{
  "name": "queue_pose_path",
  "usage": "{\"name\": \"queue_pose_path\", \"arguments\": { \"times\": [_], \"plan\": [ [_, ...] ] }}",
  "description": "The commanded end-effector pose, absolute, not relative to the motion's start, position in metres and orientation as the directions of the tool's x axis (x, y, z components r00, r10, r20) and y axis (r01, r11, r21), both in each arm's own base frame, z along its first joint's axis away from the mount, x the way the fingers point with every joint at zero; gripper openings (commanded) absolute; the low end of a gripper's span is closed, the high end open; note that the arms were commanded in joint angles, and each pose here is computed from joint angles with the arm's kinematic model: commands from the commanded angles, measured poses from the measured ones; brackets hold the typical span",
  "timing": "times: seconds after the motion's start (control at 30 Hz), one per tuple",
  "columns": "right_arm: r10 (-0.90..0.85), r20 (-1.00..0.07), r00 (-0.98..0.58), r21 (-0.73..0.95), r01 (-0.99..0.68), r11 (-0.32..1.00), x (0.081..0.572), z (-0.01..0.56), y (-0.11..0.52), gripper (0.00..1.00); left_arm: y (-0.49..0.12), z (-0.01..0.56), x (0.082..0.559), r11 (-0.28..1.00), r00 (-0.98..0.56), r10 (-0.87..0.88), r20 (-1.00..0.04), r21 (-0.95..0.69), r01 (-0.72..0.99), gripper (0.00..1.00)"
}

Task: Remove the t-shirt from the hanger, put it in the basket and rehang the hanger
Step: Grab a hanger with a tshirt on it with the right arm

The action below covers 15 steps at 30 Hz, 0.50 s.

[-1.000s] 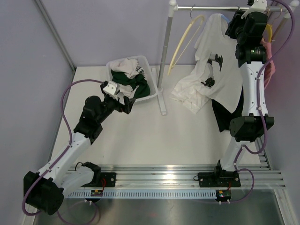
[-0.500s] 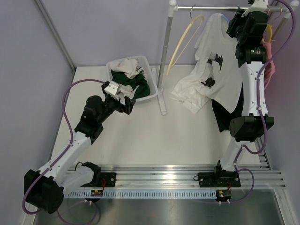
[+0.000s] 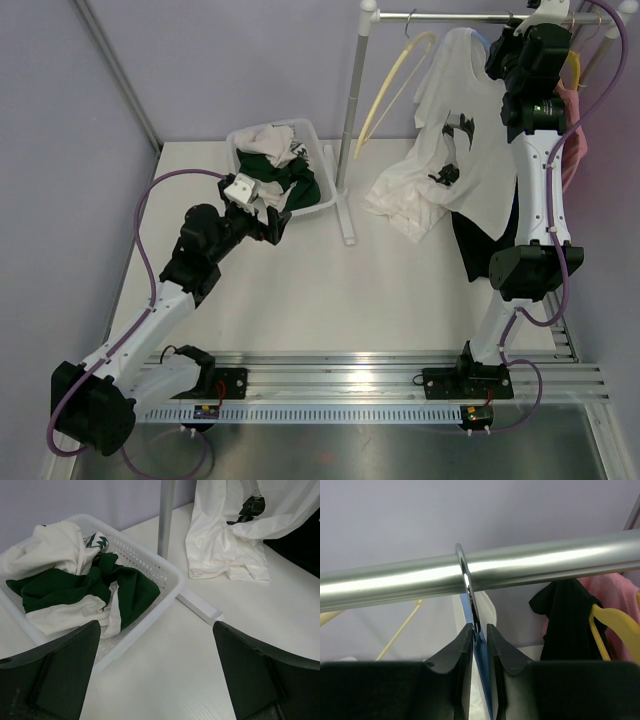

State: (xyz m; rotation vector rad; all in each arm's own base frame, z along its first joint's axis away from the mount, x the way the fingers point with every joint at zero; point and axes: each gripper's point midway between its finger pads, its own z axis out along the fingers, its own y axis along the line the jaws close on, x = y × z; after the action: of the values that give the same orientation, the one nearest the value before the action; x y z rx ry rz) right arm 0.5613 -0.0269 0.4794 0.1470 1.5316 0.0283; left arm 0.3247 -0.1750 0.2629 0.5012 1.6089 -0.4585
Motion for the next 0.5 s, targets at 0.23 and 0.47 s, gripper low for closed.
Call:
{"name": "queue_pose_path", "arguments": {
  "times": [0.23,0.47],
  "plan": [
    [0.118,-0.987,0.109,0.119,0.007,0.993,0.5613,0.5036,-0.0156,0.08,-0.1761,0.2780,0.3296,0.827,-0.023,0.049,-0.999,0.028,0.562,0.99],
    [0.138,-0.981,0.134,0.139,-0.004,0.990,0.5532,0.5121,-0.0135,0.00,-0.1758,0.2782,0.3302,0.829,-0.023,0.049,-0.999,0.028,0.558,0.99]
  ]
}}
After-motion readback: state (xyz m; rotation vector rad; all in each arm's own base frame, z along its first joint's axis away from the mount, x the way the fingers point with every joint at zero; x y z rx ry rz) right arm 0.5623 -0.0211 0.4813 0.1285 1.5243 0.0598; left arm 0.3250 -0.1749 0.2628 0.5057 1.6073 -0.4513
